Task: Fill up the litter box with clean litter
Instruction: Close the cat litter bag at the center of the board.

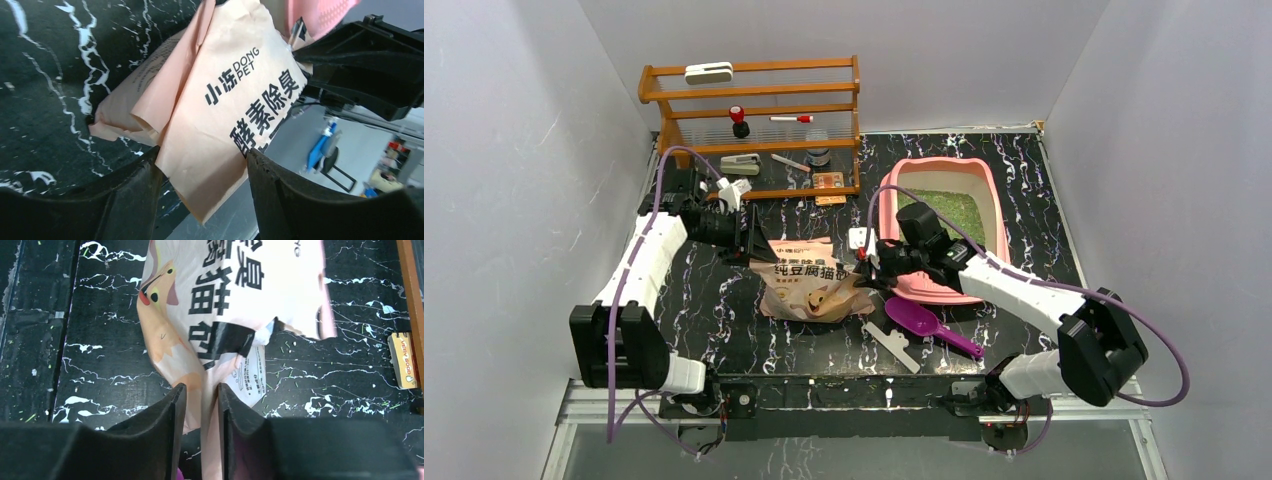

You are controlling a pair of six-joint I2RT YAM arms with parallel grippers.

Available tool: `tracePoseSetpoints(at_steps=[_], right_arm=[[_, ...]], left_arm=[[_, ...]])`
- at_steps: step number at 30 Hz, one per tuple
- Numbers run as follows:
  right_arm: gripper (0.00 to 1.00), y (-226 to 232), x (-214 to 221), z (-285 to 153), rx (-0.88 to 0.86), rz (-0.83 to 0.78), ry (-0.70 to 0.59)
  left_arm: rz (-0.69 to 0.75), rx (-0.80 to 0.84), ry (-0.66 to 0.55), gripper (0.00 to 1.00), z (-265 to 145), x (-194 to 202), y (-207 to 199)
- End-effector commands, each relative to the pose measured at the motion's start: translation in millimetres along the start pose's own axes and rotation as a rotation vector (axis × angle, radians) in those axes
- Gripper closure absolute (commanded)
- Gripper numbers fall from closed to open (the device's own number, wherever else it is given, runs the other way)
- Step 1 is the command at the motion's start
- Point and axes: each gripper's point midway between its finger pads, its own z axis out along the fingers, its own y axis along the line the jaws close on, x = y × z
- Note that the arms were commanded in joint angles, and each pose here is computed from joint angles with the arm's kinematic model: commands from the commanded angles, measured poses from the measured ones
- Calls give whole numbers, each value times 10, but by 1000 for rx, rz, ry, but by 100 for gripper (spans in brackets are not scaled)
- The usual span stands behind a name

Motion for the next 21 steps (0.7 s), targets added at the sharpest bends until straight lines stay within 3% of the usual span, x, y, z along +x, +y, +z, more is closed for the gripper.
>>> tracePoseSetpoints(at_steps=[1, 4, 7, 9, 13, 21], right_arm=[[67, -8, -205, 27, -57, 1, -28], [85, -25, -217, 24, -51, 7, -24], [88, -67, -262, 7, -29, -3, -35], [94, -86, -305, -2, -22, -12, -44], [96, -90, -366, -27, -20, -18, -57], [98, -72, -395, -19, -4, -4, -97]], left_arm=[[110, -146, -145, 40, -321, -188, -61], [194, -246, -263, 36, -528, -325, -60], [309, -271, -409, 35, -733, -470, -204], [413, -186, -463, 33, -764, -440, -417], [563, 23, -443, 37, -660, -323, -752], [851, 72, -204, 36, 15, -121, -1000]])
